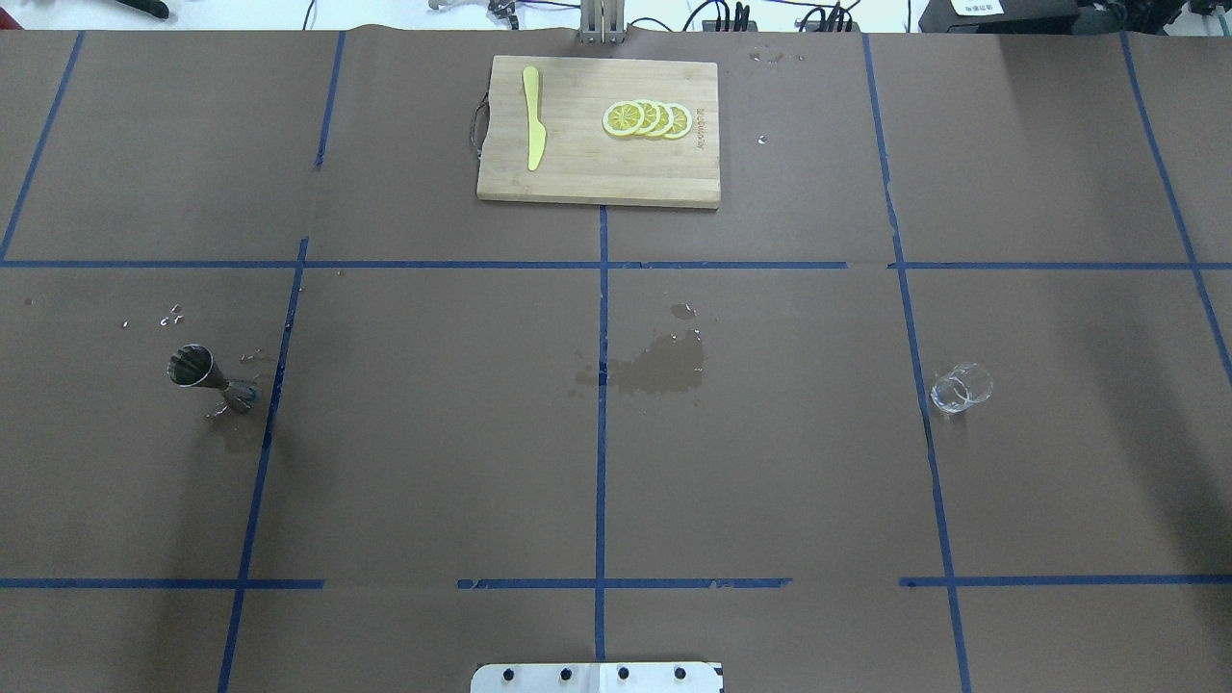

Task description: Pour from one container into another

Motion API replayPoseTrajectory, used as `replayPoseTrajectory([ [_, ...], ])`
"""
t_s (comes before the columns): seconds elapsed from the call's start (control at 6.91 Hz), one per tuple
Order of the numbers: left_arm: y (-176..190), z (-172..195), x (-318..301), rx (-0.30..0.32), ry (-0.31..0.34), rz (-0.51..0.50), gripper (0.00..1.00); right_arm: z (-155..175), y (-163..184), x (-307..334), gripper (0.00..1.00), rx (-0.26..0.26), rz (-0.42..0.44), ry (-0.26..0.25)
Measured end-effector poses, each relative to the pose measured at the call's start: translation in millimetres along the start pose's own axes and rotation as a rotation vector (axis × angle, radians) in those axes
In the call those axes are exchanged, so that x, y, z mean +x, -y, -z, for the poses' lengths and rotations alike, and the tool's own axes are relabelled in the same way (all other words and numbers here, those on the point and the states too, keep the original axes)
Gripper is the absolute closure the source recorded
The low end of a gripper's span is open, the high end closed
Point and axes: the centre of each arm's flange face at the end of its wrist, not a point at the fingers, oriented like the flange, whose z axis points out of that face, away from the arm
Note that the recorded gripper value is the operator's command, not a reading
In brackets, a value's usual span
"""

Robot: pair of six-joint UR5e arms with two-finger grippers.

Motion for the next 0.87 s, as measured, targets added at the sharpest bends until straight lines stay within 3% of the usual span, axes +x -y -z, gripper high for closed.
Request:
replayPoseTrajectory([
  [0.58,7.7,6.4,15.8,-0.023,0.061,-0.025,0.00,3.0,-2.7,3.5,0.00,0.008,-0.005,-0.003],
  [0.87,2.7,5.7,16.1,-0.041,0.060,-0.013,0.00,13.0,-3.0,7.9,0.00,0.029,-0.019,-0.013],
])
